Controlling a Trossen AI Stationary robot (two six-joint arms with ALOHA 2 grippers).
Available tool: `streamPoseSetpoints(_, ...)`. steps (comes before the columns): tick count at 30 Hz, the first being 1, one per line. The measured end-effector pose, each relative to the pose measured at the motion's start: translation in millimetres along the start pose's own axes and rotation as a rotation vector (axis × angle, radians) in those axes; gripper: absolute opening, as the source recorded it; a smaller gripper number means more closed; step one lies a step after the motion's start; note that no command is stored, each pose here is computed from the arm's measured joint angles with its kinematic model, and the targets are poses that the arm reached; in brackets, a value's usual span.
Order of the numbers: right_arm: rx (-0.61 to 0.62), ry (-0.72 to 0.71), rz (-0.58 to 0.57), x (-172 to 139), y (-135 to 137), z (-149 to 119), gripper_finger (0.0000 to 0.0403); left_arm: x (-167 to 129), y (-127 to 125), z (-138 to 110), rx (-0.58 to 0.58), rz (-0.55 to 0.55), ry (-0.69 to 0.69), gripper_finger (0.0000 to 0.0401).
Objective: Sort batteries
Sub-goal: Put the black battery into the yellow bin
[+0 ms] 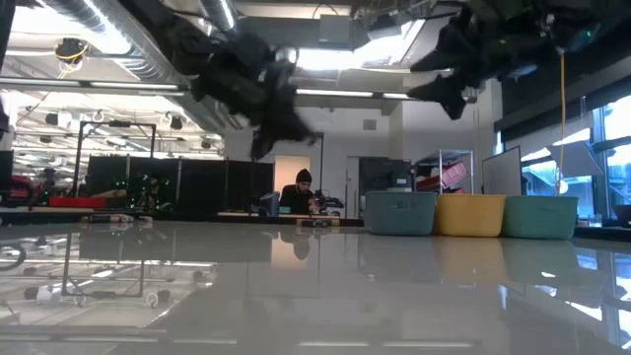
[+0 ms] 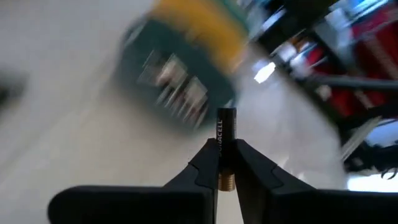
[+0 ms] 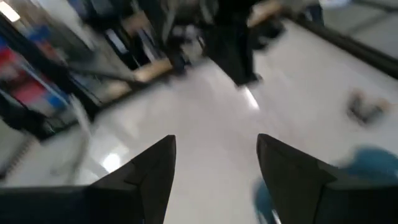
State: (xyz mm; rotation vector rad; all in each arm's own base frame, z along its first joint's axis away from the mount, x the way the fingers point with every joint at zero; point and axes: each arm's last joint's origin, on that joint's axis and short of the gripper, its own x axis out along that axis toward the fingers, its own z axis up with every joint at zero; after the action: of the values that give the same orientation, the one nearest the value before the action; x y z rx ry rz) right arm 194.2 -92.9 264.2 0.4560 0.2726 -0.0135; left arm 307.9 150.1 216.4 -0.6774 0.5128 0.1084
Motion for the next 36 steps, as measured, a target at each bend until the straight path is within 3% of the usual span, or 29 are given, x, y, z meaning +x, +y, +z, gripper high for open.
streamPoseSetpoints(6,0.047,-0.151,0.052,2.1,-5.4,-12.2,0.0227,17.4,-58.2,4.5,0.193,-0.149,-0.228,0.0023)
streamPoseSetpoints(12,-0.003,-0.253,0.104,7.6,11.1,-12.6,0.0227,23.3,-83.6,-0.2,0.264,-0.075,-0.361,0.0022)
streamPoseSetpoints(16,-0.081,-0.31,0.077,15.0,27.1,-14.4,0.0227,24.3,-98.4,-2.1,0.291,-0.104,-0.422,0.0021)
streamPoseSetpoints(22,-0.109,-0.309,0.038,23.8,32.1,-19.7,0.0227,24.4,-113.1,-4.6,0.337,-0.124,-0.487,0.0023)
streamPoseSetpoints(36,-0.085,-0.303,0.14,41.2,28.7,-23.2,0.0227,40.9,-115.2,-16.3,0.313,-0.143,-0.46,0.0021)
